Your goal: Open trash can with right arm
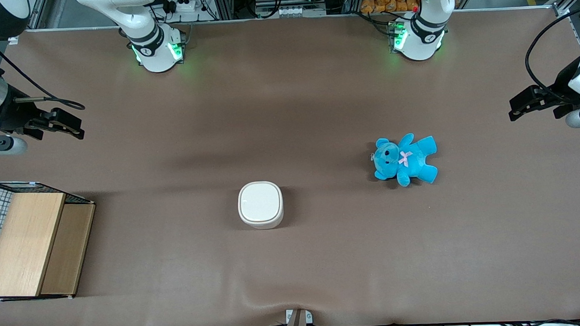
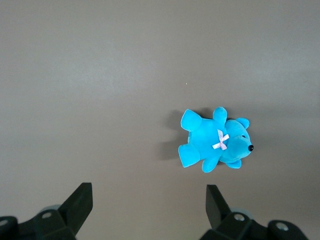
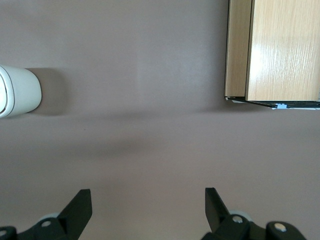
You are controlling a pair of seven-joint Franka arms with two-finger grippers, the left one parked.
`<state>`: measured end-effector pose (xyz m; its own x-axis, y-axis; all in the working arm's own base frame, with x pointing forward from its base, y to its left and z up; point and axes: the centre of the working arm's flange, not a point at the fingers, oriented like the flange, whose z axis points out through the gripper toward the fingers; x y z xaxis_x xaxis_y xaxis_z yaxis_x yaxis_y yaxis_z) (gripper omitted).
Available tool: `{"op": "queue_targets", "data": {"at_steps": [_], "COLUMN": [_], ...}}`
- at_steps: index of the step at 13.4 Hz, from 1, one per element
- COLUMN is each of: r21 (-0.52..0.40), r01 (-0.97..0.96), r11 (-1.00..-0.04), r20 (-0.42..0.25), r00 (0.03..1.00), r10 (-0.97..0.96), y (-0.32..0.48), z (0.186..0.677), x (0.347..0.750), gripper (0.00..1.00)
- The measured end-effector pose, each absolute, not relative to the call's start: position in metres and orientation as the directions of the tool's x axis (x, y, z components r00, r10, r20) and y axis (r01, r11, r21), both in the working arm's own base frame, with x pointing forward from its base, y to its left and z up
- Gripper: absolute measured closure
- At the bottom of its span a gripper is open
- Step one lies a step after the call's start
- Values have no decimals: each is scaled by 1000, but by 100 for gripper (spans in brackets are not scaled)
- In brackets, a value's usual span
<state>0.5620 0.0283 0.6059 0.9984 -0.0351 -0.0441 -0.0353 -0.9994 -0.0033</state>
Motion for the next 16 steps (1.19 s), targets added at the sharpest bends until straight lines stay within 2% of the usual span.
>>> {"op": "queue_targets", "data": {"at_steps": [16], "r21": [-11], "r01": [-24], "r11": [-1000], "r20": [-73], "r00": [997], "r10": [-23], "y": [36], "z": [591], "x": [568], "gripper": [0]}}
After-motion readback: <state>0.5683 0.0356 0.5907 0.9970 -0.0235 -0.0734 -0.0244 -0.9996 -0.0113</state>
